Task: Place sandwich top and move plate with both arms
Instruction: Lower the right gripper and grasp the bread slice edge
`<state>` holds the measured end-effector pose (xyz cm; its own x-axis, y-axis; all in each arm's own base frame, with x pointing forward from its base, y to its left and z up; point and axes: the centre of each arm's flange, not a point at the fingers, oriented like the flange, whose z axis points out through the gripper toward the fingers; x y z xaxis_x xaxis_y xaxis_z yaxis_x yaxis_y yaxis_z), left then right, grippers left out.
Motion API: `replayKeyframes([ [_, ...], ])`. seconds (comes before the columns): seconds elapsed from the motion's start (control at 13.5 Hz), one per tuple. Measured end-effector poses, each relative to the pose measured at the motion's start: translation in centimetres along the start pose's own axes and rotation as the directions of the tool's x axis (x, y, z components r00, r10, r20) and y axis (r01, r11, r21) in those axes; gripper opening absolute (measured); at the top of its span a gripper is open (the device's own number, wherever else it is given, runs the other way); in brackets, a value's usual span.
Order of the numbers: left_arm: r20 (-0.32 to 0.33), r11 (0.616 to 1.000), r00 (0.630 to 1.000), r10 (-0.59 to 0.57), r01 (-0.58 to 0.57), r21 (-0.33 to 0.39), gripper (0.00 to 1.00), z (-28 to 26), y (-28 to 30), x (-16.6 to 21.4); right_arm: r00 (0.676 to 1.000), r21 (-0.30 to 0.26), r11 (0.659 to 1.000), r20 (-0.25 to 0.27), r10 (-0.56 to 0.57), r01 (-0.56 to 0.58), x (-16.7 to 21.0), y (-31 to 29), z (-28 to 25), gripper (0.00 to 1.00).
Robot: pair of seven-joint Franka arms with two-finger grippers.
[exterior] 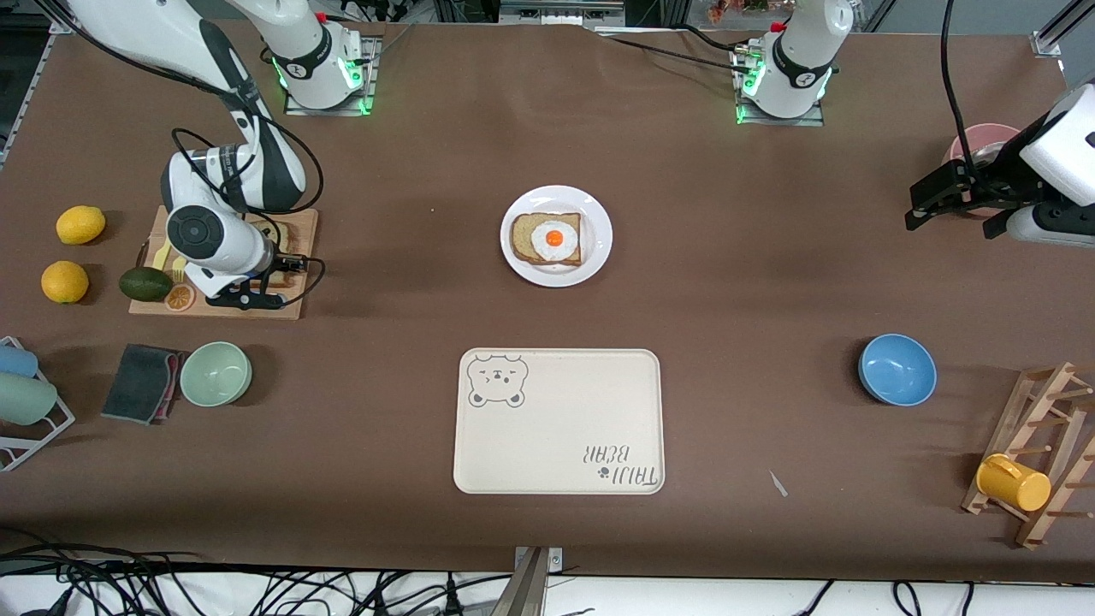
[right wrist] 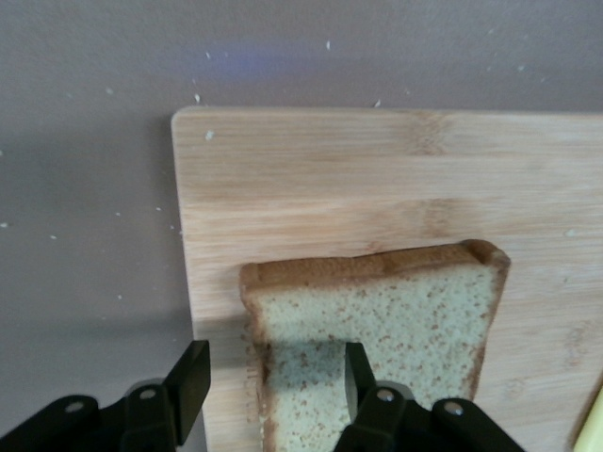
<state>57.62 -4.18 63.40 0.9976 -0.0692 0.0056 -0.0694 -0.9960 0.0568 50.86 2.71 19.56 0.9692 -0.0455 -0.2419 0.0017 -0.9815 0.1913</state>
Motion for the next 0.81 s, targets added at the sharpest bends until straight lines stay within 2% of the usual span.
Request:
replayKeyframes([
  [0.07,0.000,1.000,1.000,0.000,0.000,0.000,1.00,0.00,-0.01,0.00,1.000,-0.001,1.000,0.005,0.000,0.000,0.00,0.02,0.26,0.64],
  [0.22,0.000,1.000,1.000,-0.001,0.001,0.000,1.00,0.00,-0.03,0.00,1.000,-0.005,1.000,0.007,0.002,-0.002,0.03,0.24,0.39,0.54],
  [0.3,0.000,1.000,1.000,-0.001,0.001,0.000,1.00,0.00,-0.03,0.00,1.000,-0.005,1.000,0.009,0.002,-0.002,0.02,0.27,0.41,0.54],
  [0.44,0.002,1.000,1.000,-0.001,0.001,0.000,1.00,0.01,-0.03,-0.02,1.000,-0.015,1.000,0.008,0.000,0.000,0.08,0.63,0.39,0.32],
  [0.52,0.003,1.000,1.000,-0.001,0.001,0.000,1.00,0.02,-0.04,-0.03,1.000,-0.016,1.000,0.012,0.000,0.000,0.07,0.65,0.37,0.26],
  [0.59,0.004,1.000,1.000,-0.001,0.001,0.000,1.00,0.03,-0.04,-0.04,1.000,-0.016,1.000,0.014,0.000,0.000,0.07,0.66,0.38,0.22],
  [0.81,0.004,1.000,1.000,-0.001,0.001,0.000,1.00,0.03,-0.04,-0.04,1.000,-0.018,1.000,0.017,-0.001,0.001,0.15,0.61,0.45,0.22],
])
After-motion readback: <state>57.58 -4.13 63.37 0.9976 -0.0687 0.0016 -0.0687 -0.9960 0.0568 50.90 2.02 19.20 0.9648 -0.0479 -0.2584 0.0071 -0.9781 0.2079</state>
